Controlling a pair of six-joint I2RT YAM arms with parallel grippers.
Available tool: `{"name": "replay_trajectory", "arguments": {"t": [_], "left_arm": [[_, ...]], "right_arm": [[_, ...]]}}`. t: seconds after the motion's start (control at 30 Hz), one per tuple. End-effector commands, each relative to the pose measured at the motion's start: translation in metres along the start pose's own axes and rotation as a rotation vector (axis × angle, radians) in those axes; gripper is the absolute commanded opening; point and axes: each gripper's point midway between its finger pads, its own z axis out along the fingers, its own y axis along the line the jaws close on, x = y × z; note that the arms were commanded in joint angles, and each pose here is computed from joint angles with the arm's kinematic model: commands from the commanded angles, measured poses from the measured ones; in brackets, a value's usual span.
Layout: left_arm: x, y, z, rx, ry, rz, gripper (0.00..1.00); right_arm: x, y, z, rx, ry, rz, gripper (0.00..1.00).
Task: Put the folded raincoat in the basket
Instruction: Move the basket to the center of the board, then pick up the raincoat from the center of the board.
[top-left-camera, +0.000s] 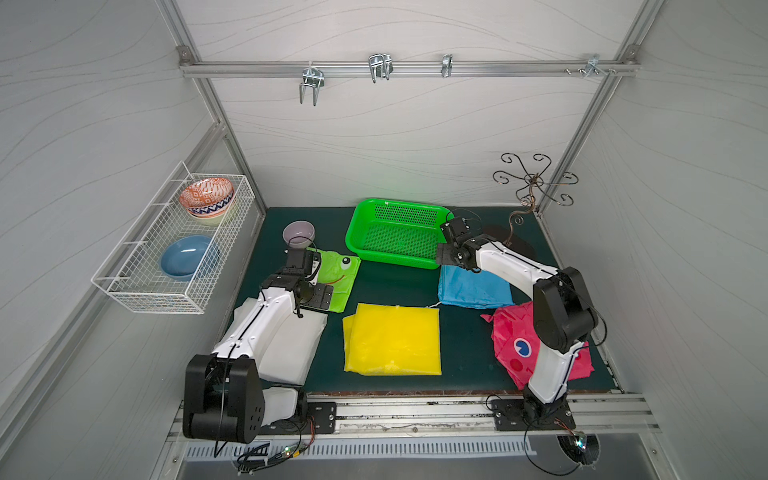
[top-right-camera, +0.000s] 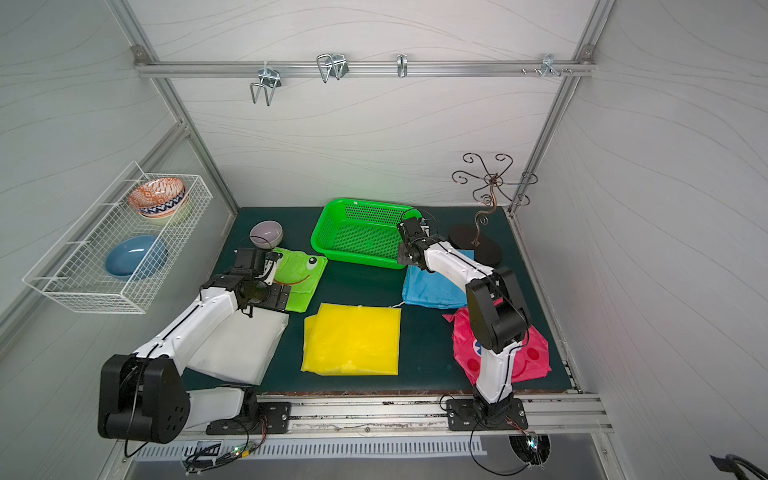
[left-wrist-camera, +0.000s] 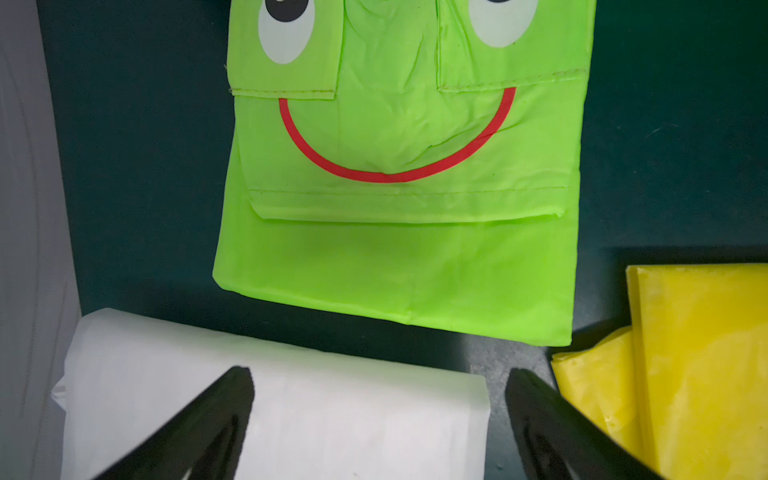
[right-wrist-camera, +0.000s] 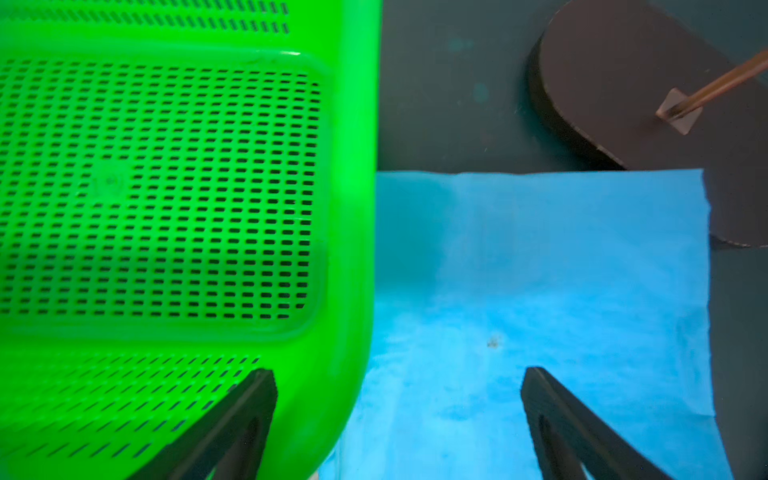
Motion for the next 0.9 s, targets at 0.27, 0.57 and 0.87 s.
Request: {"name": "replay_trajectory", "arguments": {"t": [0.27, 0.57, 0.87], "left_arm": [[-0.007, 0.000, -0.004, 0.011, -0.025, -0.005, 0.99], [-0.011, -0.065, -0.031, 0.397, -0.030, 0.086, 0.99], [0.036, -0.126, -0.026, 0.565, 0.189, 0.296, 0.98]], "right_arm": [[0.035, 0.021, -0.055, -0.108, 0.067, -0.098, 0.97], [0.061, 0.038, -0.117, -0.404, 0.122, -0.133, 0.97], [0.178, 0.064, -0.175, -0.872, 0.188, -0.414, 0.98]]}}
